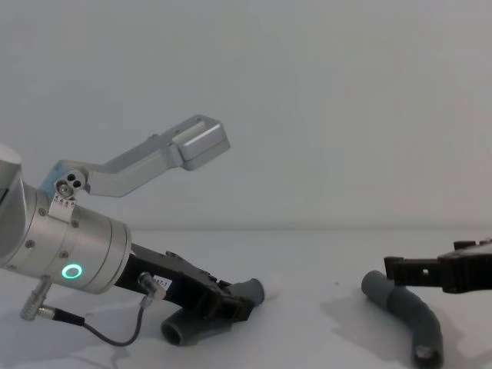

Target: Use both hands to pick up one end of the pipe from the table, align the ends, and insert them.

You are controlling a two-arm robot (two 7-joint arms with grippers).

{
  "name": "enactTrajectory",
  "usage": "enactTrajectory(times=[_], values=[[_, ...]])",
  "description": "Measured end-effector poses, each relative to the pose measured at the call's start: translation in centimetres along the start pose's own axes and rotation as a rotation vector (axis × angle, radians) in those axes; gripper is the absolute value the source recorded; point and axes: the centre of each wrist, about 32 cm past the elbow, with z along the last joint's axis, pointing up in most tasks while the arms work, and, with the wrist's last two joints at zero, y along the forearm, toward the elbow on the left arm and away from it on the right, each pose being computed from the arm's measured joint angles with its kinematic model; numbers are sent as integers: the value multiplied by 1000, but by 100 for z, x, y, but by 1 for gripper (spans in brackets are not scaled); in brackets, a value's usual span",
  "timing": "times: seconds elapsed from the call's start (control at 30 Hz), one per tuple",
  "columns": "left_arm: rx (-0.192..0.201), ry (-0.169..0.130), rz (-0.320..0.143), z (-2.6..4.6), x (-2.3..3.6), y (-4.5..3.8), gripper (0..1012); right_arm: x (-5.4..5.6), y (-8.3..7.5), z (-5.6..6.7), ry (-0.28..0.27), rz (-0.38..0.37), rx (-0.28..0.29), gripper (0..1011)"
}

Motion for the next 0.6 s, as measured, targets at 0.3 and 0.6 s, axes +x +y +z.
enactTrajectory(times=[0.3,0.6], values=[[0,0,0,0,0,0,365,6,19,-26,14,12,-29,1001],[0,0,0,0,0,0,365,11,77,-47,23,9,-53,1001]])
